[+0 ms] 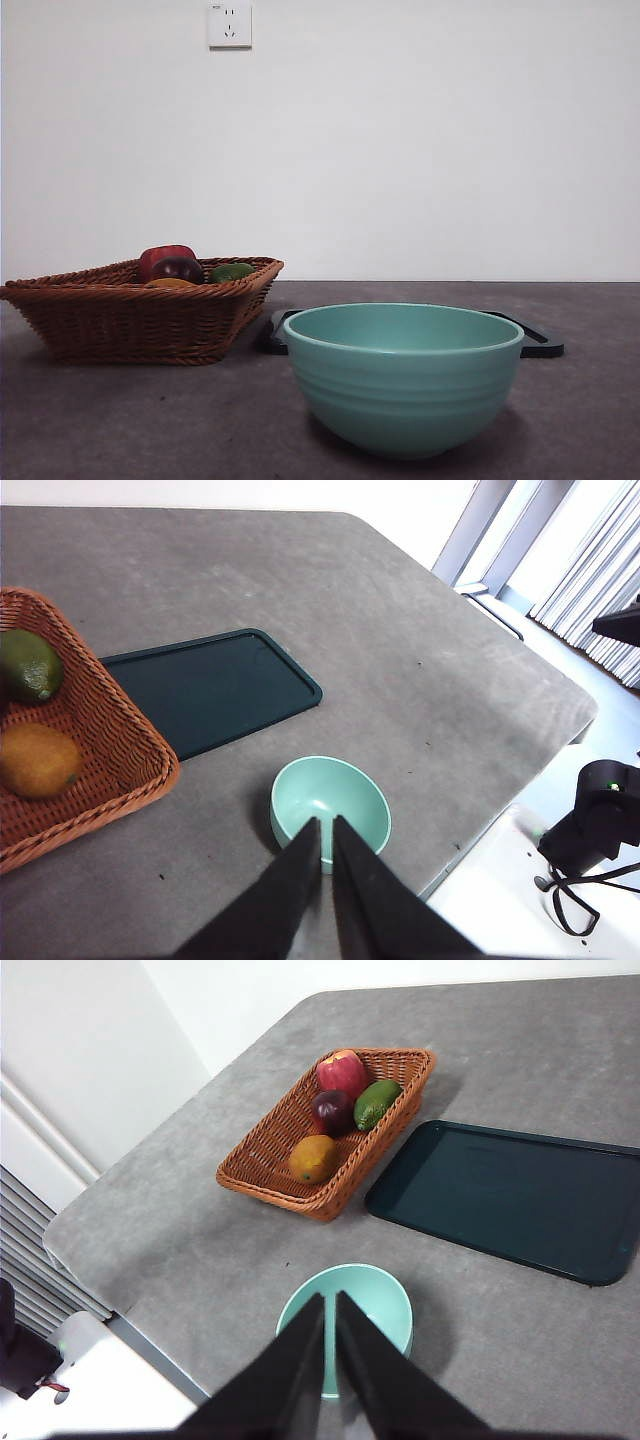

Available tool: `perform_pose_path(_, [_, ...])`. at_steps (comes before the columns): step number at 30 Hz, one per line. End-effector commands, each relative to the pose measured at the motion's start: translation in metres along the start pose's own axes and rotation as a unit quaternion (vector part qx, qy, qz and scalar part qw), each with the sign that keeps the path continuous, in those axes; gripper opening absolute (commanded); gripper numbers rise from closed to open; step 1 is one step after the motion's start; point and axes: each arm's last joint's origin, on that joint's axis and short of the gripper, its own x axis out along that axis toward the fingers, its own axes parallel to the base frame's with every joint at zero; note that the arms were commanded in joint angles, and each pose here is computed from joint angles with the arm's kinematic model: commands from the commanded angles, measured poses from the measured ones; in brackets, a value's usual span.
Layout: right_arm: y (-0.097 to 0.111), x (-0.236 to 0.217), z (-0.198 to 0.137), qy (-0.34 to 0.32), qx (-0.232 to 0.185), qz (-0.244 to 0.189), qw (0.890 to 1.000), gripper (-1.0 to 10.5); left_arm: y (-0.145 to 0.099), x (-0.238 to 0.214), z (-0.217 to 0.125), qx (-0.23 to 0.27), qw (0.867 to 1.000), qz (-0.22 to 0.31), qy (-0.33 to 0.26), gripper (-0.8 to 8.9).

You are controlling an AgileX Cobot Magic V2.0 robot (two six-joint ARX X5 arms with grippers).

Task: Pick up the wifruite, put it on the bowl, pick up the plate, put it on desk

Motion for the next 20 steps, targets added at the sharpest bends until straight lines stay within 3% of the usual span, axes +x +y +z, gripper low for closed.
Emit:
perform_pose_path(1, [0.0012,-0.0007,0.0029,-0.004,-0.009,0.003,1.0,0.1,-0.0025,-0.0029,0.004,0.025,1.0,-0.003,-0.009,0.23])
perform_pose_path(3, [0.0011,-0.0007,0.0027,-0.003,-0.009,0.001,1.0,0.1,-0.0024,-0.0029,0.0038,0.023,1.0,-0.003,-0.008,0.49])
perform_pose_path(5, [0.001,-0.0007,0.0025,-0.002,-0.008,0.001,1.0,0.8,-0.0025,-0.0029,0.0039,0.022,1.0,-0.003,-0.008,1.35])
perform_pose_path(10, [0.0009,-0.0007,0.0025,-0.002,-0.008,-0.001,1.0,5.8,-0.0024,-0.0029,0.0038,0.013,1.0,-0.003,-0.008,5.36])
perform_pose_path(12, [0.0008,-0.0007,0.0026,-0.003,-0.008,-0.003,1.0,6.7,-0.0024,-0.0029,0.0038,0.0,1.0,-0.003,-0.007,6.31])
perform_pose_path(20, [0.001,-0.0007,0.0034,-0.006,-0.01,-0.002,1.0,6.8,-0.0024,-0.0028,0.0041,-0.029,1.0,-0.004,-0.008,6.55])
